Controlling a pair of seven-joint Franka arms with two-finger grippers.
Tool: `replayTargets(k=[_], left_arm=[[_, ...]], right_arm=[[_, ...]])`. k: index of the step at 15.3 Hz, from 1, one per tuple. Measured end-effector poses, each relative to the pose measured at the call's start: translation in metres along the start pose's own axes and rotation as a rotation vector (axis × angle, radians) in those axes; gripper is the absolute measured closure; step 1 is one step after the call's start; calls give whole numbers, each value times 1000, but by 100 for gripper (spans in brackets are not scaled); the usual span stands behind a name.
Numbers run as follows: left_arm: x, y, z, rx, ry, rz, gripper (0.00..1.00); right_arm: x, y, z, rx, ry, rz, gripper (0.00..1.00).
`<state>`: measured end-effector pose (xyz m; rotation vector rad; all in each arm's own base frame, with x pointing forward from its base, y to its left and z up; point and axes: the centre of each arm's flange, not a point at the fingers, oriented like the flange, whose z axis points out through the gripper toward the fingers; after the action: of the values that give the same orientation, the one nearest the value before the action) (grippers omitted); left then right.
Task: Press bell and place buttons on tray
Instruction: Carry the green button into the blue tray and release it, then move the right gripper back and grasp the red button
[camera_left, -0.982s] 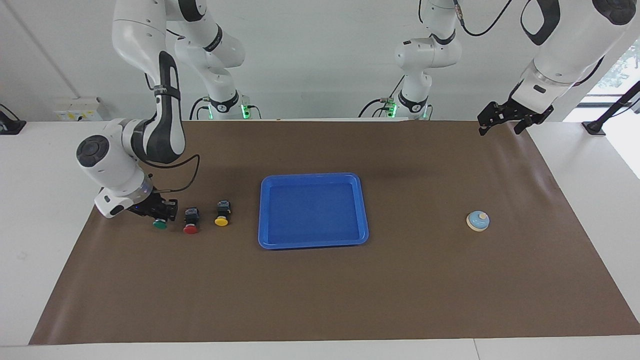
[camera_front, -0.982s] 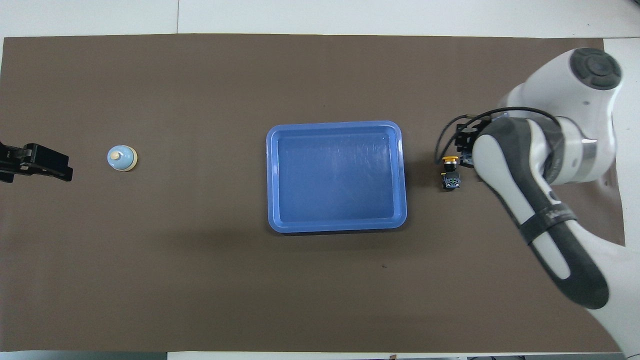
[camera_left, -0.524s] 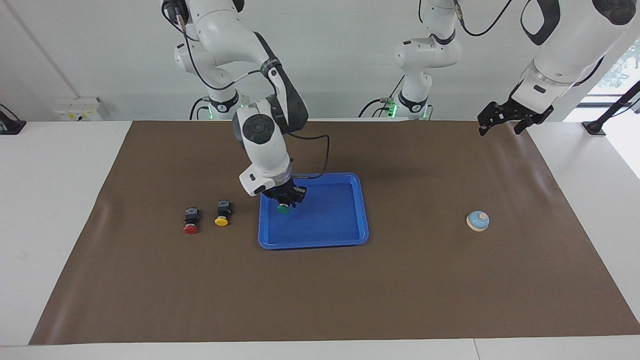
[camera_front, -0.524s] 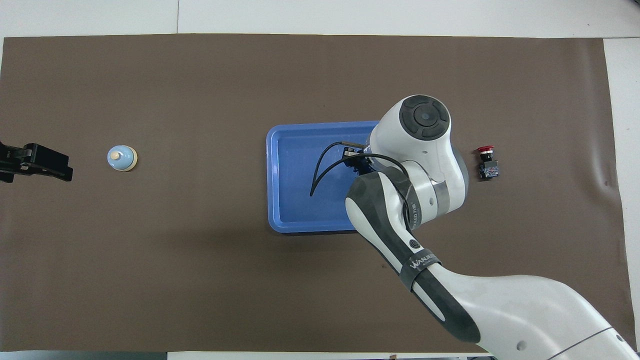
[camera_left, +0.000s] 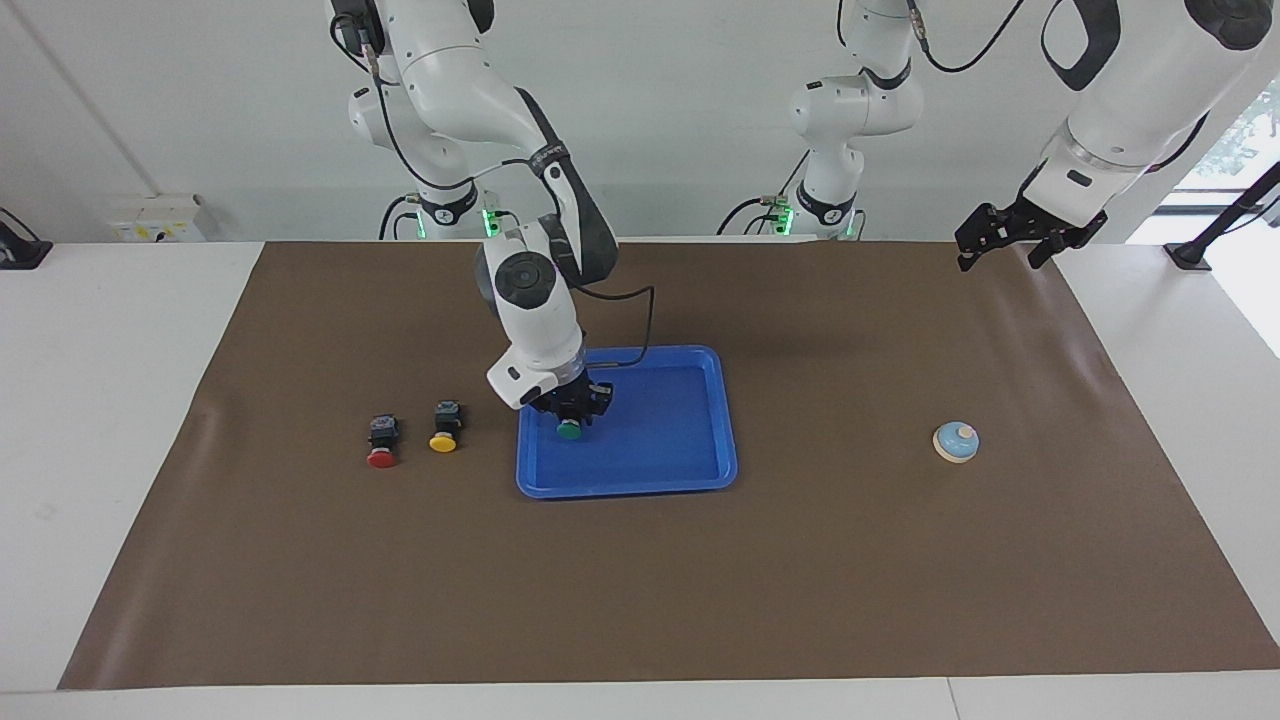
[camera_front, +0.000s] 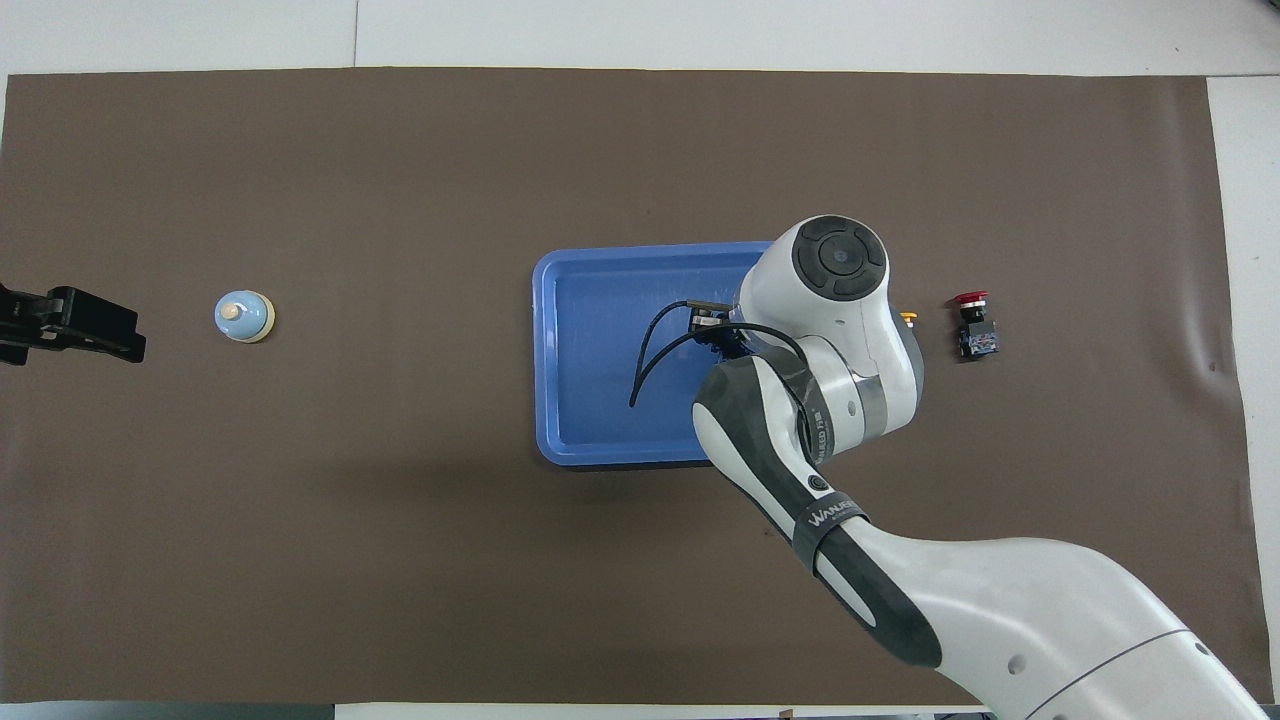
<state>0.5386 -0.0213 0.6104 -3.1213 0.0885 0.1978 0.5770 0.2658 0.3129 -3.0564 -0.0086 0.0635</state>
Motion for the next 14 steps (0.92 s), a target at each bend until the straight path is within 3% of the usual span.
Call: replayTargets(k=[3, 6, 8, 12, 14], left_arm=[[0, 0, 0, 0, 0, 0, 0], [0, 0, 0, 0, 0, 0, 0], [0, 0, 0, 0, 0, 0, 0], [0, 0, 0, 0, 0, 0, 0], [0, 0, 0, 0, 0, 0, 0]], right_arm=[[-2, 4, 2, -10, -24, -182, 59], [0, 22, 7, -15, -46, -209, 59], [2, 28, 5, -15, -52, -163, 45], [16, 60, -48, -14, -109, -66, 3], [32, 104, -87, -2, -89, -3, 0]])
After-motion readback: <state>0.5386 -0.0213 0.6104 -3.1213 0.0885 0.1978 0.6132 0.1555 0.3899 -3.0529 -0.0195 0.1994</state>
